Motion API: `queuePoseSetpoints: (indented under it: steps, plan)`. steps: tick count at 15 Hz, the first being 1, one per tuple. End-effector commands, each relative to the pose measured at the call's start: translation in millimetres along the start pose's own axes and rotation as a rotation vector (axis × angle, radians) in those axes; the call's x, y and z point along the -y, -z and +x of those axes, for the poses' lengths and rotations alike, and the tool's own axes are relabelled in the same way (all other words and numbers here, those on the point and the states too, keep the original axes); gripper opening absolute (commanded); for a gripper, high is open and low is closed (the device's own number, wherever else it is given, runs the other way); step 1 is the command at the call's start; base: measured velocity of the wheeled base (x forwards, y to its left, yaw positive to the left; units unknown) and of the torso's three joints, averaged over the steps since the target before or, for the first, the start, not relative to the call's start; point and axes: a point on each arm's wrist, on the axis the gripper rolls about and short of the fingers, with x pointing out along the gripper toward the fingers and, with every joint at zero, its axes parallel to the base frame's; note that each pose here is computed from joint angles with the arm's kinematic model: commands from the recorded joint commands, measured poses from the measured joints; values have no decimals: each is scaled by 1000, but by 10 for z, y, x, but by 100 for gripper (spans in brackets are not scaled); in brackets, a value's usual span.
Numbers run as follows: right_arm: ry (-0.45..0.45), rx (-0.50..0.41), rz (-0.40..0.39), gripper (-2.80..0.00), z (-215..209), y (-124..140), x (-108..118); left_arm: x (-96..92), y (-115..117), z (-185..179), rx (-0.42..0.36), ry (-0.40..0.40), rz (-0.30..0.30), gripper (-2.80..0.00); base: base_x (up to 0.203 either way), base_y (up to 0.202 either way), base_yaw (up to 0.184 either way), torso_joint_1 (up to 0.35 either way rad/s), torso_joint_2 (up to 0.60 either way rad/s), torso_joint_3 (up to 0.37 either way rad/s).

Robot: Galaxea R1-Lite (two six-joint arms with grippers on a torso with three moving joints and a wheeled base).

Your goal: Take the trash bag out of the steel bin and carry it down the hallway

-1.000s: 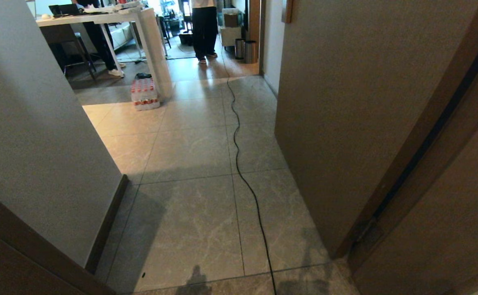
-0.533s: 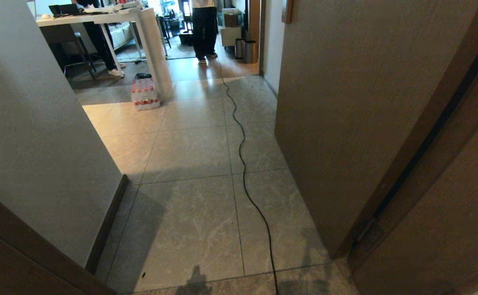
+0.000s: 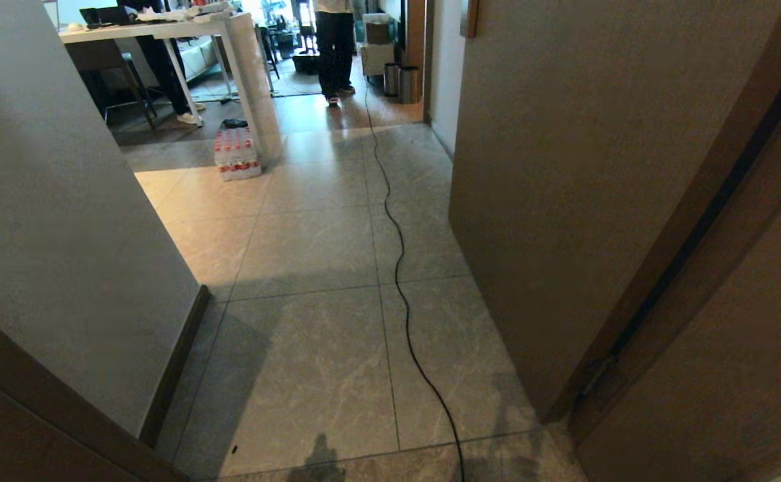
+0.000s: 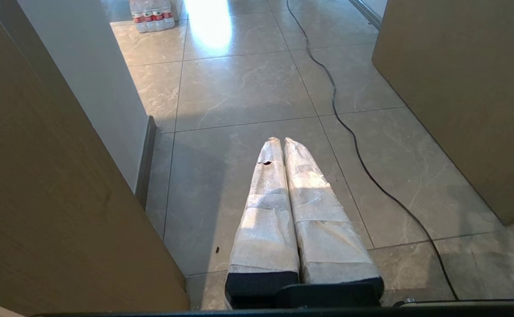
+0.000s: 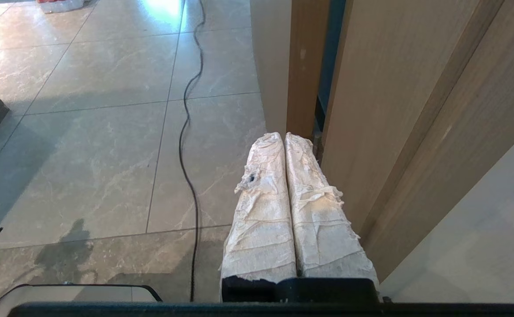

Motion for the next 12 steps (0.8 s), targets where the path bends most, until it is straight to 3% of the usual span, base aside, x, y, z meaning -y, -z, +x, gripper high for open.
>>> queuePoseSetpoints:
  steps: [1, 12]
  plan:
    - [0, 0, -1, -280, 1, -1, 0, 0, 30, 8, -10, 0, 0, -280, 0, 0, 0, 0, 0, 0]
    - [0, 0, -1, -280, 1, -1, 0, 0, 30, 8, -10, 0, 0, -280, 0, 0, 0, 0, 0, 0]
